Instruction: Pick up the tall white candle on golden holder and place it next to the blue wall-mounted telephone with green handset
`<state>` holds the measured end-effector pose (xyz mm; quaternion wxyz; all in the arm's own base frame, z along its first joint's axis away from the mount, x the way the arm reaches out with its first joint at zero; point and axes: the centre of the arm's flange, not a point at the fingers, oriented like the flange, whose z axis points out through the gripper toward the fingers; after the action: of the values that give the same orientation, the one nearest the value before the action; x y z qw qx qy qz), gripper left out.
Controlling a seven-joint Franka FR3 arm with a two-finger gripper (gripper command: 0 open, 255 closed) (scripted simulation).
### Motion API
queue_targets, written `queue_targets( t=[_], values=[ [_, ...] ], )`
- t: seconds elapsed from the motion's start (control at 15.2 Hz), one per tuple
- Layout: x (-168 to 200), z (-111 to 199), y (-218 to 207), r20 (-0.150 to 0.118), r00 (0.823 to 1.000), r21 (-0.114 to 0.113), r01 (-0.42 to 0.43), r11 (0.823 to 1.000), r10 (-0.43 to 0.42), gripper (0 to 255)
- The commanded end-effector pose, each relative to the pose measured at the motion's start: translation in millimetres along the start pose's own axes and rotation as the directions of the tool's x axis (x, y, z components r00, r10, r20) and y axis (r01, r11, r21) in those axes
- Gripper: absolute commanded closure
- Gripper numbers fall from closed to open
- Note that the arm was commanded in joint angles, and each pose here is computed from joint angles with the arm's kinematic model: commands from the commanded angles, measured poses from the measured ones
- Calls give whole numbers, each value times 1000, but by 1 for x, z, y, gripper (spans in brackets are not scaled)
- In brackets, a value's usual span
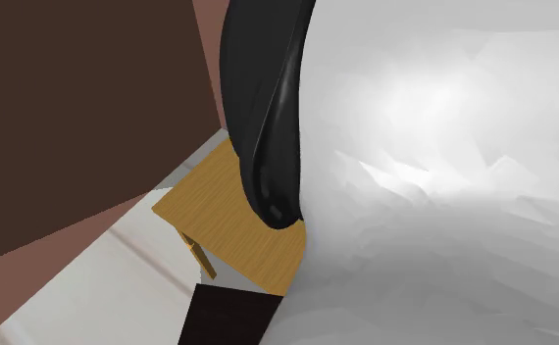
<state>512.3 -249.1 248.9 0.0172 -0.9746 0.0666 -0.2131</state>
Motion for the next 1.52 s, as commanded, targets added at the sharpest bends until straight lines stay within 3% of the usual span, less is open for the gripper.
queue_targets(
  t=[0.0, 1.45],
  values=[
    [-5, 10, -1, 0, 1000, 0, 0, 1000, 0, 255],
    [-53, 115, 7, 0, 1000, 0, 0, 1000, 0, 255]
  ],
)
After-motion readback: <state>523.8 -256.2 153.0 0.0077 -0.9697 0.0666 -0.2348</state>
